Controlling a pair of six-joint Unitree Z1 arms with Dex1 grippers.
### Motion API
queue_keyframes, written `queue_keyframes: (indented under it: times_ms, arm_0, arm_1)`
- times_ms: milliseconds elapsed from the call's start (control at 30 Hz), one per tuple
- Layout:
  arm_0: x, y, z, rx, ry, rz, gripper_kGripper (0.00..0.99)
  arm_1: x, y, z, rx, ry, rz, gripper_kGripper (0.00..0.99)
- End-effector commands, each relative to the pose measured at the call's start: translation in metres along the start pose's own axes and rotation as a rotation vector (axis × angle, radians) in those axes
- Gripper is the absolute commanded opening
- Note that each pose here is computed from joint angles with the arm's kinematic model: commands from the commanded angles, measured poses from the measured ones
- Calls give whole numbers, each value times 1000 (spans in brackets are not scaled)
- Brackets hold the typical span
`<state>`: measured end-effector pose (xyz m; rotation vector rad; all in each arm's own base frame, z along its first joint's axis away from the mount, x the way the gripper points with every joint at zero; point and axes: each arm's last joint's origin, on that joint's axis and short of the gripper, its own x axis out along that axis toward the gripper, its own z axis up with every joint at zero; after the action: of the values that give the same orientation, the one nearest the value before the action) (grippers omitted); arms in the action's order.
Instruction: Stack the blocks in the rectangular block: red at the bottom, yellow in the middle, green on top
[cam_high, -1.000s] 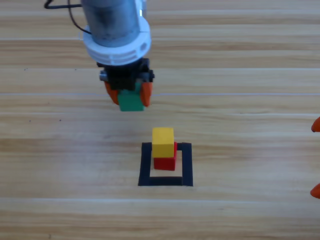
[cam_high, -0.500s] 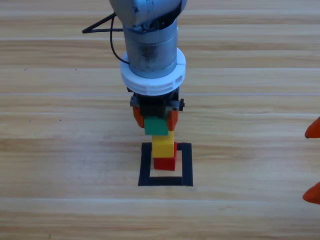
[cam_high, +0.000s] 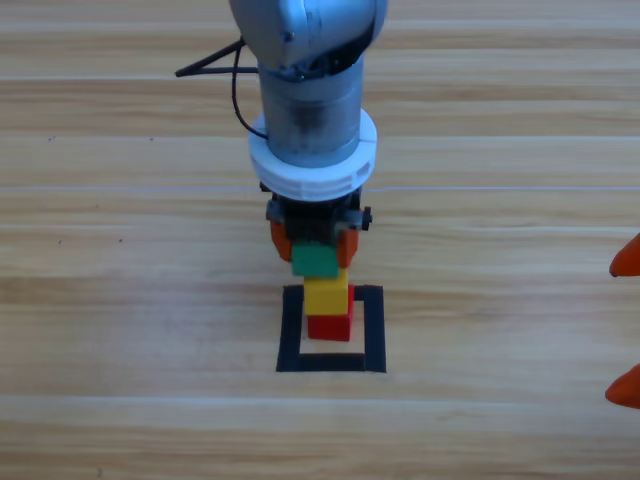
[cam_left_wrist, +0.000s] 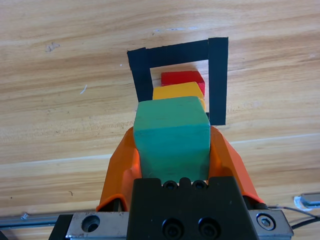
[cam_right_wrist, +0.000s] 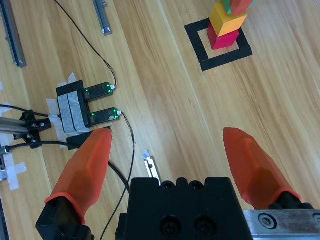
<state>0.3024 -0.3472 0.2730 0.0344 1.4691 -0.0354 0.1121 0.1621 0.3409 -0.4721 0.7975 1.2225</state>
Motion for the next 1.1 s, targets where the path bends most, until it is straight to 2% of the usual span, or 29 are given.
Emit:
queue_keyframes:
  times_ms: [33,1100]
  arm_0:
    - [27,-14,-2,16,25,46,8]
    - [24,-22,-9,3,12,43,9]
  arm_1:
    - [11,-8,-2,31,53,6,983]
    - [14,-9,-1,31,63,7,983]
